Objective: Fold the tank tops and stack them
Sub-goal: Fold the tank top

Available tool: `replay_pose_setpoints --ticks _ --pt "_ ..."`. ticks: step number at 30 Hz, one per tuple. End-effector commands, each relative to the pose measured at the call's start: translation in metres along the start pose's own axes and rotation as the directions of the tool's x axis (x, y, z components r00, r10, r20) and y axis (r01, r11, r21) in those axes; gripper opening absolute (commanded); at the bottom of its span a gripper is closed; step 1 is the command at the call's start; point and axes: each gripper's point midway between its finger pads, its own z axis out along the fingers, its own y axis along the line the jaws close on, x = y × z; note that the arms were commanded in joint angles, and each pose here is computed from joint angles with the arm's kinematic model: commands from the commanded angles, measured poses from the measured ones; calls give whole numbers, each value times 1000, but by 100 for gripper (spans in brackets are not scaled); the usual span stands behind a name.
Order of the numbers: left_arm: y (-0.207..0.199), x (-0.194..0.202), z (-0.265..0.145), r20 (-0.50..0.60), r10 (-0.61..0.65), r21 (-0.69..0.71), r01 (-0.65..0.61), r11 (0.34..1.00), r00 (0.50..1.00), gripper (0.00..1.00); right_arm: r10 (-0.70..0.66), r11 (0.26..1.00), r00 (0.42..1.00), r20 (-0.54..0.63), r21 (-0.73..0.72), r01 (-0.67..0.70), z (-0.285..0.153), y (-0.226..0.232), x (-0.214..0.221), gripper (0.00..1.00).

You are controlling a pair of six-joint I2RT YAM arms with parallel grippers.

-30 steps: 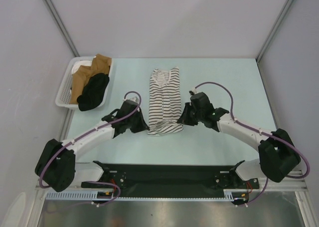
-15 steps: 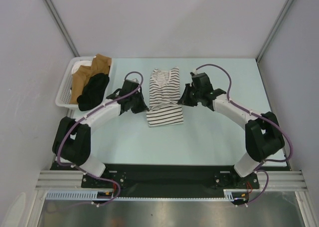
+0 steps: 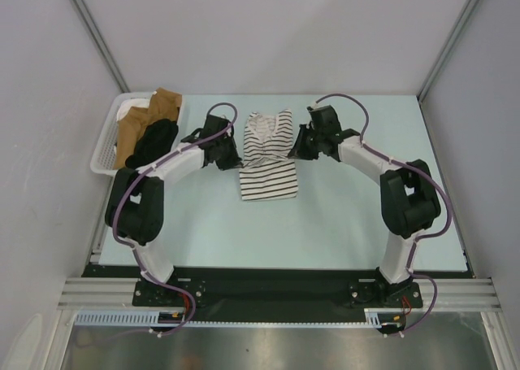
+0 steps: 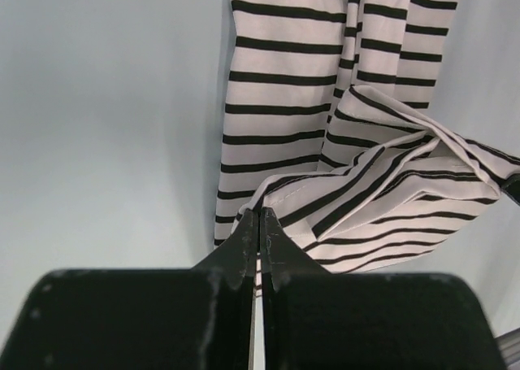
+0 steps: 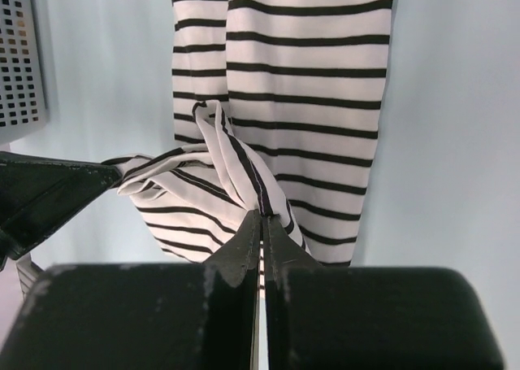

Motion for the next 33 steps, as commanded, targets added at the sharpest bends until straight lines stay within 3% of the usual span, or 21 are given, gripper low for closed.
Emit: replay_pose_setpoints --ticks 1,10,12,13,14,15,16,17,20,23,27,33 --pt "-9 -25 -1 39 17 29 -18 999 999 0 -24 999 1000 20 -26 24 8 6 -18 0" --pt "-6 -44 30 35 0 12 0 1000 999 0 15 1000 999 33 -4 -14 41 -12 -34 0" --pt "-4 -46 40 25 -13 27 12 1000 1000 4 39 999 998 40 -16 -39 54 -21 -40 10" --pt "-1 -51 42 33 -22 25 21 999 999 10 49 999 998 40 -17 -49 60 -26 -41 21" --pt "-1 -57 45 52 -25 32 23 999 998 39 65 998 996 61 -23 -63 61 -31 -50 34" --pt "3 -59 48 56 -36 25 34 999 998 55 89 996 994 68 -24 -88 63 -35 -53 38" --pt "5 -63 46 60 -51 35 49 998 997 63 101 995 991 83 -30 -99 62 -36 -56 44" --pt "4 -68 45 76 -54 47 51 998 996 67 110 994 989 98 -35 -107 62 -41 -55 65" --pt "10 -73 28 125 -51 31 48 998 991 83 95 995 987 131 -35 -91 45 -40 -53 76" --pt "13 -61 12 128 -28 41 23 999 991 83 81 996 986 148 -57 -73 20 -33 -49 72" --pt "12 -22 -7 105 -4 94 -6 996 994 79 86 988 994 70 -136 -76 0 -29 7 61" --pt "16 41 -13 47 27 154 -34 987 999 77 16 982 1000 -25 -187 -20 -7 -21 54 67"
